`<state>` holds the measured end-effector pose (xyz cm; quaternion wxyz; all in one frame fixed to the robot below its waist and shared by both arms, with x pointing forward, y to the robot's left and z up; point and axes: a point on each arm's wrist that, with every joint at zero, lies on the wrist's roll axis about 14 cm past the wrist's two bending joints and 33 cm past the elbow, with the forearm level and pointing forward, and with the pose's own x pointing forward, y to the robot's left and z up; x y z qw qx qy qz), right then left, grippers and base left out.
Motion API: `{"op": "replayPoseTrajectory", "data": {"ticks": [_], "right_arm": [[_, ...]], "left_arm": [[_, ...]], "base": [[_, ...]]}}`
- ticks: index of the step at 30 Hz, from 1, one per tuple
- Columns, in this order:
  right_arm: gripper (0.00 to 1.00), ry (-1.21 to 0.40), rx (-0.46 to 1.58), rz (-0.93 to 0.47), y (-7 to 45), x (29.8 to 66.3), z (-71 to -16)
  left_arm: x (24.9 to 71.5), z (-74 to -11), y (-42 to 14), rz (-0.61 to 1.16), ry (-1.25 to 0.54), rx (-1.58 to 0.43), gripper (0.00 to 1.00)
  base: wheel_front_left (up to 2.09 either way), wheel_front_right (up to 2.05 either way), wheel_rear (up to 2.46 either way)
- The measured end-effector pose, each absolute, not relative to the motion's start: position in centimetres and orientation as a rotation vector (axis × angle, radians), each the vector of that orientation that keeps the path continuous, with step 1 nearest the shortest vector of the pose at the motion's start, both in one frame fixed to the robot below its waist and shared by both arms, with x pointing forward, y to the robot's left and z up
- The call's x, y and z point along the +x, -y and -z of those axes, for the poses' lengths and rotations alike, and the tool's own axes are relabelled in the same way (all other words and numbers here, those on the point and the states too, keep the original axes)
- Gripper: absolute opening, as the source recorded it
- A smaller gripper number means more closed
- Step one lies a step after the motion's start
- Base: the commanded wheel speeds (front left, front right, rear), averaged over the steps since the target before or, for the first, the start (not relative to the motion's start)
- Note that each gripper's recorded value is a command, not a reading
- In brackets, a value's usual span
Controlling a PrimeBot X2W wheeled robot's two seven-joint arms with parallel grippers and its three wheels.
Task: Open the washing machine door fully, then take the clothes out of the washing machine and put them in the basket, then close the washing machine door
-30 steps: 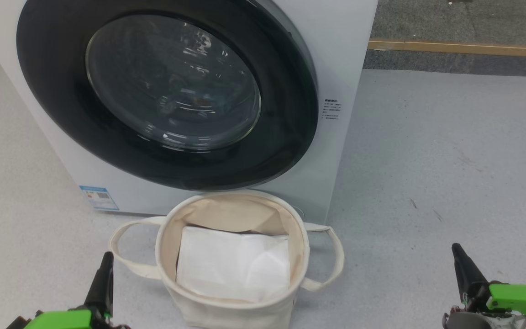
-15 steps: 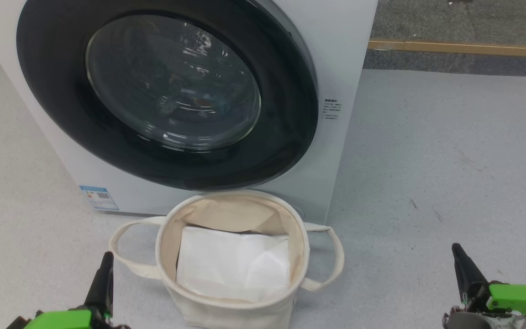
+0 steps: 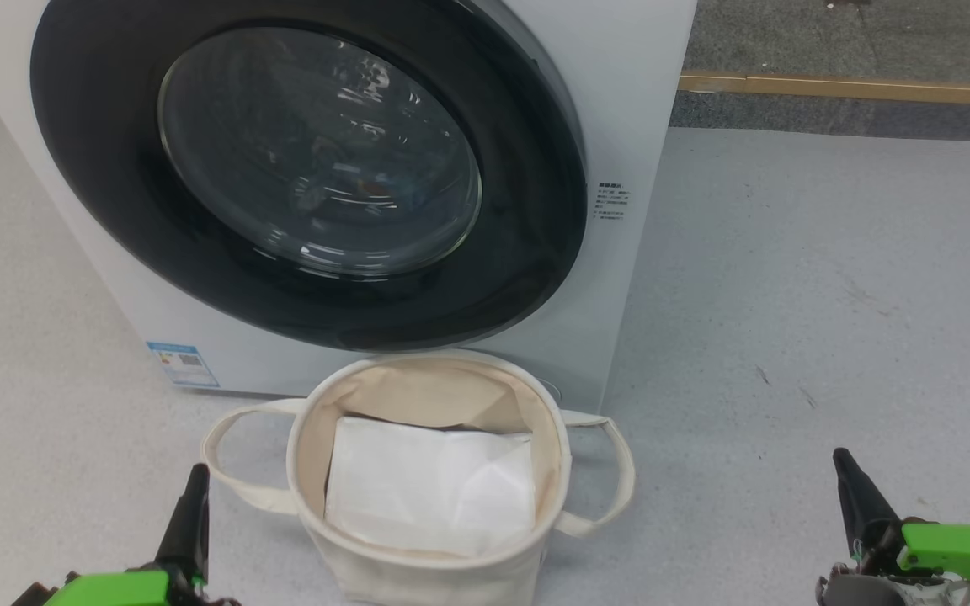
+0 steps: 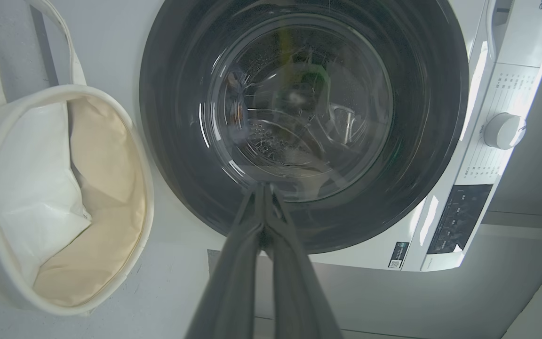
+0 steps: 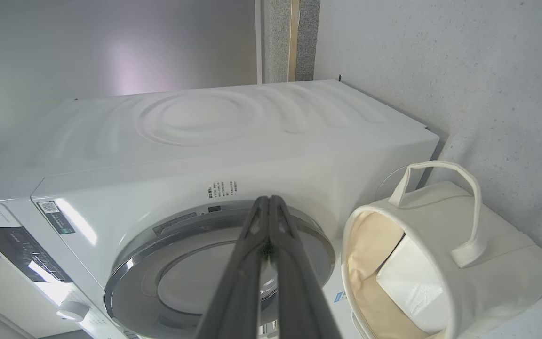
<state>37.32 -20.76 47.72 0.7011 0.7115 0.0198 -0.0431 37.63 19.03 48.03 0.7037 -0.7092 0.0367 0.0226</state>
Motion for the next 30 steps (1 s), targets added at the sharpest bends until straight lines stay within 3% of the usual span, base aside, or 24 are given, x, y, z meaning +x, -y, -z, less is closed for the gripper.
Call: {"op": "replayPoseTrajectory", "data": {"ticks": [15, 16, 22, 30], "right_arm": [[0.0, -0.044, 1.584, 0.096, 20.8, 37.3, -47.7], [1.0, -0.047, 1.585, 0.1, 20.7, 37.3, -47.6], [1.0, -0.147, 1.594, 0.203, 20.5, 35.2, -43.5], [1.0, -0.148, 1.598, 0.197, 19.9, 35.4, -43.6]], "left_arm": [[37.6, -48.0, -19.0, -0.05, -0.082, -1.578, 0.0], [37.6, -47.9, -19.0, -0.054, -0.085, -1.578, 1.0], [35.2, -43.5, -19.0, -0.167, -0.188, -1.584, 1.0], [35.1, -43.5, -19.2, -0.178, -0.183, -1.583, 1.0]], "base": [[0.0, 0.0, 0.0], [0.0, 0.0, 0.0], [0.0, 0.0, 0.0], [0.0, 0.0, 0.0]]}}
